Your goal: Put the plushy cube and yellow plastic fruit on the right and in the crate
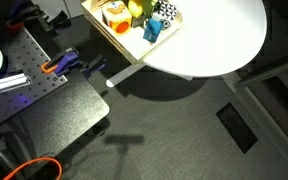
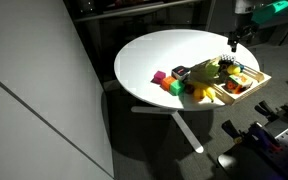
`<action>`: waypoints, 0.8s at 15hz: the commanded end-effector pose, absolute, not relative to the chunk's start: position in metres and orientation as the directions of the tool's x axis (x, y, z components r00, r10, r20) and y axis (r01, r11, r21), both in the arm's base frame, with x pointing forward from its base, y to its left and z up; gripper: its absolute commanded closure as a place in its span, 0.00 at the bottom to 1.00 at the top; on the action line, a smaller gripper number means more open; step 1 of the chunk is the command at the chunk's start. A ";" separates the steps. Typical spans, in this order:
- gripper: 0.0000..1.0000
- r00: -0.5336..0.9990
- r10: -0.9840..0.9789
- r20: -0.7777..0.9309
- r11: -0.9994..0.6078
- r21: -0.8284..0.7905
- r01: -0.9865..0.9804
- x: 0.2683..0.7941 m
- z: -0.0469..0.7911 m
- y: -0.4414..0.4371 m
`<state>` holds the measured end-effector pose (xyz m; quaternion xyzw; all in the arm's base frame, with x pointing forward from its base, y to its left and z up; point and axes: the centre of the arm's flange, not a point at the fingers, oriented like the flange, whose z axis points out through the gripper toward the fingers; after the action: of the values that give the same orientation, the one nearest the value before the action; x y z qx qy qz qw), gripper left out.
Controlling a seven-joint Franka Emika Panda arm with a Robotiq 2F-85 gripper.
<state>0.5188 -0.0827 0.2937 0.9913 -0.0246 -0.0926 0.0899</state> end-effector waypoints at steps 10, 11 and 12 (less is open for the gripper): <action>0.00 0.972 0.044 -0.232 -0.994 0.090 0.066 0.465 0.367 -0.074; 0.00 0.975 0.065 -0.212 -0.993 0.082 0.084 0.462 0.371 -0.074; 0.00 0.976 0.079 -0.202 -0.992 0.079 0.097 0.460 0.375 -0.074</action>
<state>0.4786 -0.0726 0.3572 0.9906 0.0210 -0.1210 0.0604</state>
